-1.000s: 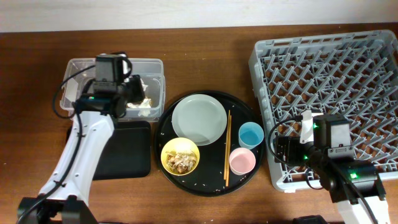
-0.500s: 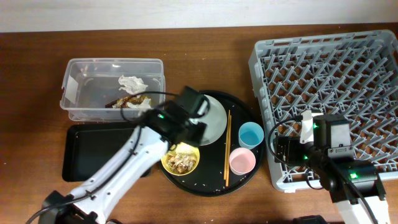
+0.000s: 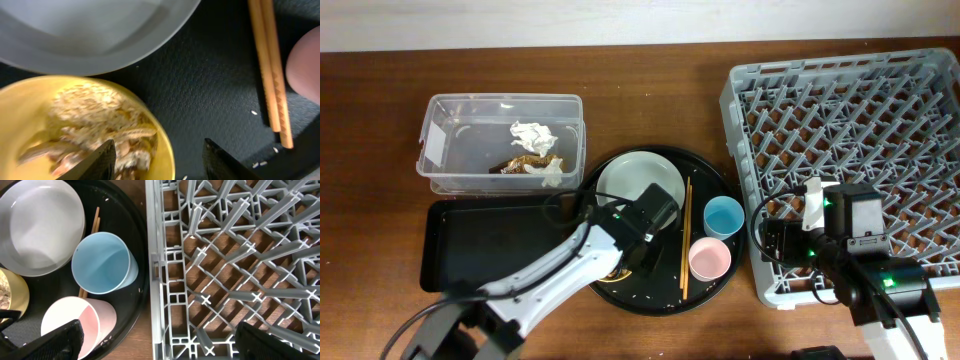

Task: Sort waste into correct bins and load items into the dishwasher rack
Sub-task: 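Move the left gripper to the yellow bowl and grasp its rim, then tip the yellow bowl over the black tray to dump the peanut shells, then return the empty yellow bowl to the round tray with the left gripper, then grasp the pink cup with the left gripper and lift it, then hand the pink cup from the left gripper to the right gripper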

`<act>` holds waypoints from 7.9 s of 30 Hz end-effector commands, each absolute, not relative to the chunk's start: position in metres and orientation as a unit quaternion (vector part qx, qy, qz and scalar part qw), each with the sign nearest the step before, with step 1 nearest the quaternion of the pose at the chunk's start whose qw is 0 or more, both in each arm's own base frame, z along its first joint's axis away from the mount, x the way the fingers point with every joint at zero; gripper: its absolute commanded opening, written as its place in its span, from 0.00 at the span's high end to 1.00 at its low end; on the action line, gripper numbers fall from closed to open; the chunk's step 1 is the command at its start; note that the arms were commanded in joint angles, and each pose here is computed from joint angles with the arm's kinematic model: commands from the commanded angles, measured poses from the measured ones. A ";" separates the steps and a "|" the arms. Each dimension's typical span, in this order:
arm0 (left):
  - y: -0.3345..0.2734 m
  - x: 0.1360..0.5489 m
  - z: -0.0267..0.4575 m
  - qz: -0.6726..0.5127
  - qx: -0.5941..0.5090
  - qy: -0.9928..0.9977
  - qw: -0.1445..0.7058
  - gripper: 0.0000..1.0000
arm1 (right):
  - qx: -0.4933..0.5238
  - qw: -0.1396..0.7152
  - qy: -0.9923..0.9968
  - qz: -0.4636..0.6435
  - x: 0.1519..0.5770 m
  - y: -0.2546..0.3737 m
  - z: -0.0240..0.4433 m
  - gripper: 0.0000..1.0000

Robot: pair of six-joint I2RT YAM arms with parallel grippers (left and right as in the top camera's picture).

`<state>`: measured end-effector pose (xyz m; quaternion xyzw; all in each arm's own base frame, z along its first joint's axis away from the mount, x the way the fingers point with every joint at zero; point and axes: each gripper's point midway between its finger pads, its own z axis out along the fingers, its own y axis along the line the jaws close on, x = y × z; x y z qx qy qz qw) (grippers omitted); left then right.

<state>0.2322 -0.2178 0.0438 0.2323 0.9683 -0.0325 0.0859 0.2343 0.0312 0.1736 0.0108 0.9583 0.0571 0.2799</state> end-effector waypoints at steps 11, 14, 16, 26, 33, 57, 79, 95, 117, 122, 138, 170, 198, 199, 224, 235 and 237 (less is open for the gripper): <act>-0.231 0.238 0.028 -0.046 0.230 0.968 0.091 0.80 | 0.016 0.285 0.957 0.058 0.236 0.031 0.179 0.02; -0.231 0.238 0.028 -0.046 0.230 0.968 0.090 0.93 | 0.016 0.285 0.957 0.058 0.236 0.031 0.179 0.02; -0.230 0.238 0.028 -0.045 0.230 0.968 0.090 0.99 | 0.015 0.285 0.957 0.058 0.236 0.031 0.179 0.02; -0.218 0.253 0.081 -0.011 0.220 0.966 0.134 1.00 | 0.015 0.285 0.957 0.058 0.236 0.031 0.179 0.02; -0.186 0.264 0.131 -0.065 0.144 0.972 0.171 1.00 | 0.016 0.285 0.957 0.058 0.236 0.031 0.179 0.02; -0.032 0.286 0.141 -0.485 -0.094 0.845 0.205 1.00 | 0.016 0.283 0.957 0.058 0.235 0.030 0.179 0.02; 0.010 0.301 0.174 -0.577 -0.172 0.753 0.264 1.00 | 0.016 0.281 0.958 0.058 0.234 0.030 0.178 0.02; 0.011 0.303 0.181 -0.577 -0.131 0.747 0.302 1.00 | 0.016 0.282 0.958 0.058 0.234 0.030 0.178 0.01; -0.076 0.287 0.176 -0.545 0.003 0.807 0.227 1.00 | 0.016 0.282 0.958 0.058 0.235 0.030 0.178 0.02; -0.126 0.277 0.132 -0.390 0.088 0.902 0.161 1.00 | 0.016 0.286 0.956 0.058 0.236 0.031 0.179 0.02; -0.198 0.256 0.082 -0.171 0.214 0.949 0.158 1.00 | 0.016 0.285 0.957 0.058 0.236 0.031 0.179 0.02; -0.330 0.221 0.072 -0.236 0.350 0.901 0.103 0.61 | 0.016 0.277 0.959 0.057 0.233 0.030 0.177 0.02; -0.238 0.308 0.230 -0.664 0.176 0.723 0.071 1.00 | -0.284 0.267 0.788 0.477 0.221 0.173 0.225 0.02; -0.244 0.305 0.228 -0.665 0.181 0.722 0.062 1.00 | -0.285 0.265 0.782 0.487 0.223 0.175 0.226 0.02; -0.267 0.285 0.227 -0.667 0.207 0.715 0.035 1.00 | -0.309 0.342 0.711 0.531 0.269 0.189 0.261 0.05; -0.267 0.285 0.227 -0.667 0.204 0.716 0.032 1.00 | -0.321 0.334 0.706 0.536 0.262 0.197 0.261 0.21; -0.267 0.285 0.227 -0.667 0.204 0.716 0.032 1.00 | -0.321 0.333 0.706 0.536 0.262 0.197 0.261 0.23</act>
